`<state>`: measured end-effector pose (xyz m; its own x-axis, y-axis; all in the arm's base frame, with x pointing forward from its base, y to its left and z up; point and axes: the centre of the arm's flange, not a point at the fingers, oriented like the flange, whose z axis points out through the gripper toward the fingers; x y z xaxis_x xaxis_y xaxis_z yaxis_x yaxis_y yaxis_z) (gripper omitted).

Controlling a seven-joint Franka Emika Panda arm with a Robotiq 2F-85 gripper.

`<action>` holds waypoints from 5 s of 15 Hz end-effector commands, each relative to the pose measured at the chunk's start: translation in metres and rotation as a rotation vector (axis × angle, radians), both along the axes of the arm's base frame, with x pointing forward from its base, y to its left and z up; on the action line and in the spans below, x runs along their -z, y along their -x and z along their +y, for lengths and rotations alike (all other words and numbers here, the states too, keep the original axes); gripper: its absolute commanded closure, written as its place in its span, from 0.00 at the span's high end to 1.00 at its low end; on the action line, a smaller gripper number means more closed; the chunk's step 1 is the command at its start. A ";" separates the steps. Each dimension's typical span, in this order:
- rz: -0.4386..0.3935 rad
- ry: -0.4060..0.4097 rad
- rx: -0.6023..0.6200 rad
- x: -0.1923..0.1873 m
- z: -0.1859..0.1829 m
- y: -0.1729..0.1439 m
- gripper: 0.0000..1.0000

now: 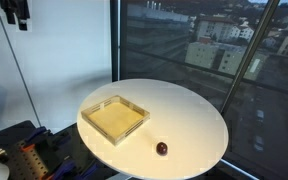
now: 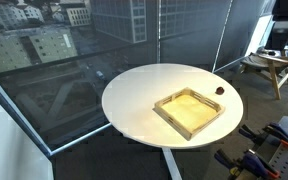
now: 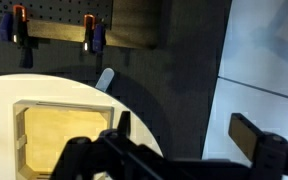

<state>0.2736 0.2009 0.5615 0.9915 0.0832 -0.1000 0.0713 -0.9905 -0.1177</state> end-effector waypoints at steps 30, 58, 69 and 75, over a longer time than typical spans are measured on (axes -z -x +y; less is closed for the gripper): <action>-0.186 0.013 0.278 -0.007 -0.105 -0.095 1.00; -0.138 0.056 0.502 0.043 -0.231 -0.169 1.00; -0.133 0.071 0.556 0.087 -0.270 -0.185 1.00; -0.098 0.077 0.580 0.115 -0.284 -0.188 1.00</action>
<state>0.4604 -0.0731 0.4556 0.8771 -0.4803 0.0031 -0.4787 -0.8747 -0.0754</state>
